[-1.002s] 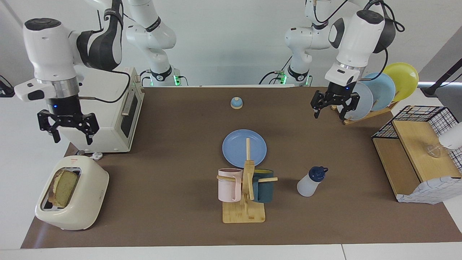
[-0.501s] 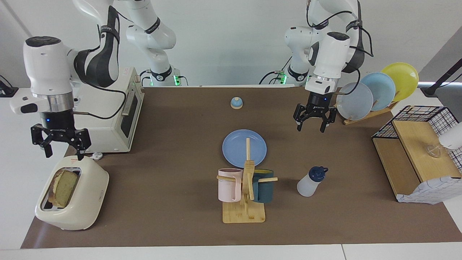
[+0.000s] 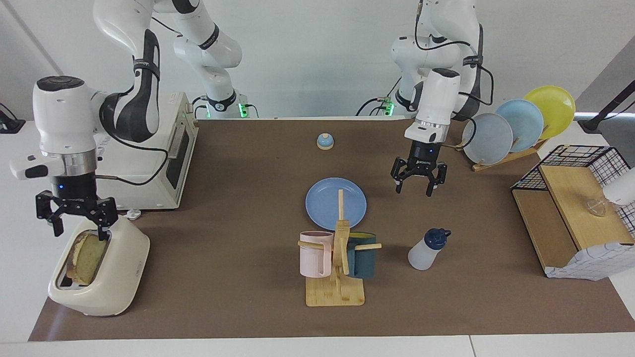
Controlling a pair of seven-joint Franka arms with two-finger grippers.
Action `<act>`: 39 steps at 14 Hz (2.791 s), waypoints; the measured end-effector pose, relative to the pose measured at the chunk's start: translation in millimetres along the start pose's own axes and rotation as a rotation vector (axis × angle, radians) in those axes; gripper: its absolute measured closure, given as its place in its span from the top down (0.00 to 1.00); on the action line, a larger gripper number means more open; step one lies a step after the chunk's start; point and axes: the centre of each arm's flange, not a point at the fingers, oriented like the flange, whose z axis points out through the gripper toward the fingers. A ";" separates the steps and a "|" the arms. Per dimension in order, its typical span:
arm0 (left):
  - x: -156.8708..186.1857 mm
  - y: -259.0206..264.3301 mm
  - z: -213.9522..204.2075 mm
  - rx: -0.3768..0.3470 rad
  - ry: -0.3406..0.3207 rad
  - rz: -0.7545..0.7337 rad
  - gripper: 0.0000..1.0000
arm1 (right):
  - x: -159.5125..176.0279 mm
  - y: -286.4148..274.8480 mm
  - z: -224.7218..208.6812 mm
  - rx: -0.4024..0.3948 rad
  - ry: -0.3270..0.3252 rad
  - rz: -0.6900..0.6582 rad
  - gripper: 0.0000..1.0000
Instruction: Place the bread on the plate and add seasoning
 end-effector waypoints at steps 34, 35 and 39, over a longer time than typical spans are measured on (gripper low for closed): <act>3.4 -35.1 100.0 0.118 0.105 0.116 1.00 | -32.5 -419.6 -244.8 0.316 -0.330 -0.072 0.07; 5.2 -34.5 100.1 0.118 0.112 0.114 1.00 | -43.7 -443.6 -245.1 0.330 -0.322 -0.034 0.07; -5.1 -24.5 114.6 0.112 0.174 0.066 1.00 | -81.9 -506.2 -226.5 0.379 -0.305 0.032 0.07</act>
